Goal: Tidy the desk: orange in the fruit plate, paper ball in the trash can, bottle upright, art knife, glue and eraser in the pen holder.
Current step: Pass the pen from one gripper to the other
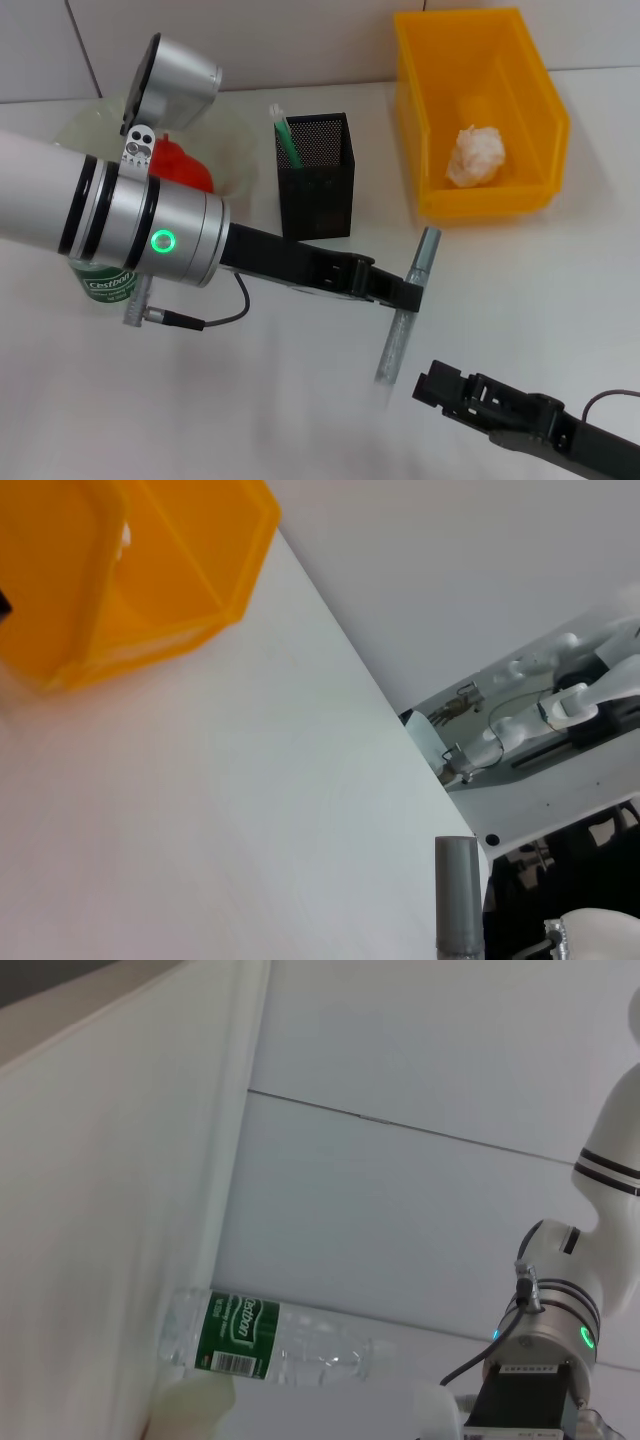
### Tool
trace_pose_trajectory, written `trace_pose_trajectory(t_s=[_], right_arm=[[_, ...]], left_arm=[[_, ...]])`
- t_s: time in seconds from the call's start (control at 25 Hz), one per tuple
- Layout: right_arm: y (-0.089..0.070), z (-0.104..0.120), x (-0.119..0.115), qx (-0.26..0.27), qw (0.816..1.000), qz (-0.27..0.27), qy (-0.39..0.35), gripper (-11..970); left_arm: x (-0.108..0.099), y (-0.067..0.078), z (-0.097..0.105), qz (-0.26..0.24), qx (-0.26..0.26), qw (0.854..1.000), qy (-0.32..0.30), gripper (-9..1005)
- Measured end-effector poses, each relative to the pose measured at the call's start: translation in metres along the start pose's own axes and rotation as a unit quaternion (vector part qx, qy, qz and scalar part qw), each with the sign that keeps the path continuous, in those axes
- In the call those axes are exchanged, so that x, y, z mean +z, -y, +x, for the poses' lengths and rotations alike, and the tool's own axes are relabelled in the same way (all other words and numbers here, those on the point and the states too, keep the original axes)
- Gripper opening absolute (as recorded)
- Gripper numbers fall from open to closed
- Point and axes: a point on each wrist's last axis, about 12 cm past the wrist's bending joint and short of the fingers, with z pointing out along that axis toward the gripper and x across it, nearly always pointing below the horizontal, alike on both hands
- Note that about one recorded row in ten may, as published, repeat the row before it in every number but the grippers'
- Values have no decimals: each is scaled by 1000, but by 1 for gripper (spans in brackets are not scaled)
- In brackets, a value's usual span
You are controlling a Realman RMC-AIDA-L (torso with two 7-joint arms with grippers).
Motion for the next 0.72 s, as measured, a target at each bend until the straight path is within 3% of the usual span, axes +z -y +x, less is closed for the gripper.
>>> trace_pose_trajectory(t_s=[0.72], right_arm=[[1, 6, 16, -12, 1000, 15, 20, 623]], left_arm=[[3, 2, -1, 4, 3, 1000, -2, 133]])
